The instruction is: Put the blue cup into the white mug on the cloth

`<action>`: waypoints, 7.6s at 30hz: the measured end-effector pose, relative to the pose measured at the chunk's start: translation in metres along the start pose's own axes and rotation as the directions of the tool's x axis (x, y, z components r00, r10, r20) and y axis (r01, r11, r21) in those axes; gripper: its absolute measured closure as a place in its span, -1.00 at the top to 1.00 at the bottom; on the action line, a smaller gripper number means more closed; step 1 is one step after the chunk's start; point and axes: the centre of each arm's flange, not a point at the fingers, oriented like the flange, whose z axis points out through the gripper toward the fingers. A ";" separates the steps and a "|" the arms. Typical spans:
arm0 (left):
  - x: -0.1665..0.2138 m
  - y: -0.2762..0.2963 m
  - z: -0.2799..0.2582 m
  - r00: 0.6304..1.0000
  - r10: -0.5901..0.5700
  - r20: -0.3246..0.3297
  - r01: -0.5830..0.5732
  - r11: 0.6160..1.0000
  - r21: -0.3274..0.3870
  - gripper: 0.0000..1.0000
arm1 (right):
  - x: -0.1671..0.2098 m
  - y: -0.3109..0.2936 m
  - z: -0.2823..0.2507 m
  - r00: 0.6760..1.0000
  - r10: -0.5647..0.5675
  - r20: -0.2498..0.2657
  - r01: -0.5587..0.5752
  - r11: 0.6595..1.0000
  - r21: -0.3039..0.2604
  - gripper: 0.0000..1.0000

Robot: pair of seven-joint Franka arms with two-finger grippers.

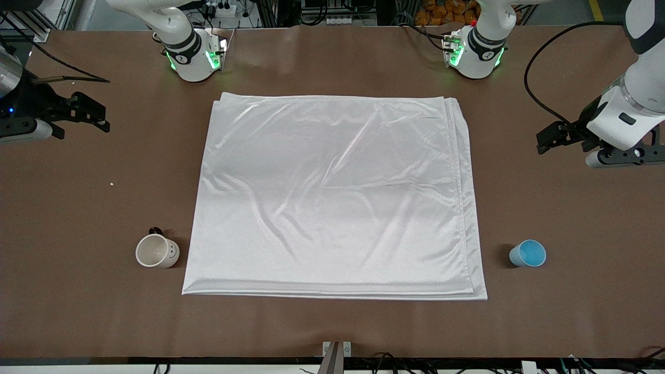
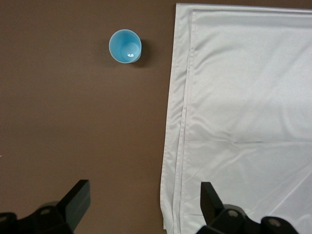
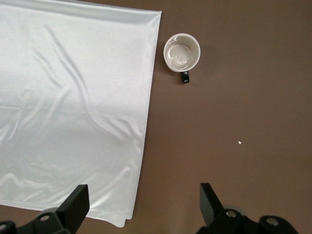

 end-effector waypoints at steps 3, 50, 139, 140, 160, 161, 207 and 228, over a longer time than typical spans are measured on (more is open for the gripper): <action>0.000 0.000 0.000 1.000 0.000 0.001 0.000 1.000 0.000 1.00 | 0.000 0.001 0.000 1.000 0.002 0.002 -0.002 1.000 0.001 1.00; 0.085 -0.047 0.088 0.998 -0.066 0.014 0.065 0.997 0.043 1.00 | 0.025 0.016 0.052 0.994 0.029 0.103 -0.029 1.000 -0.004 1.00; 0.168 -0.112 0.349 0.978 -0.183 -0.096 0.184 0.983 0.005 -0.78 | 0.099 0.074 0.386 0.984 -0.065 -0.167 0.047 0.992 -0.114 0.65; 0.169 -0.112 0.348 0.978 -0.184 -0.099 0.185 0.983 0.004 -0.81 | 0.100 0.074 0.387 0.984 -0.065 -0.167 0.047 0.992 -0.114 0.61; 0.170 -0.117 0.334 0.979 -0.191 -0.075 0.192 0.981 0.011 -0.90 | 0.109 0.070 0.395 0.983 -0.071 -0.167 0.052 0.992 -0.111 -0.35; 0.169 -0.117 0.332 0.979 -0.191 -0.065 0.192 0.981 0.013 -0.90 | 0.109 0.070 0.395 0.983 -0.071 -0.167 0.053 0.992 -0.111 -0.45; 0.133 -0.057 0.173 0.991 -0.129 0.041 0.128 0.991 0.033 -0.90 | 0.109 -0.295 0.273 0.971 0.125 -0.202 -0.129 0.992 -0.008 -0.62; 0.116 0.040 0.165 0.989 -0.134 0.068 0.132 0.991 0.032 -0.90 | 0.040 -0.473 0.384 0.940 0.203 -0.273 -0.241 0.964 -0.113 -0.62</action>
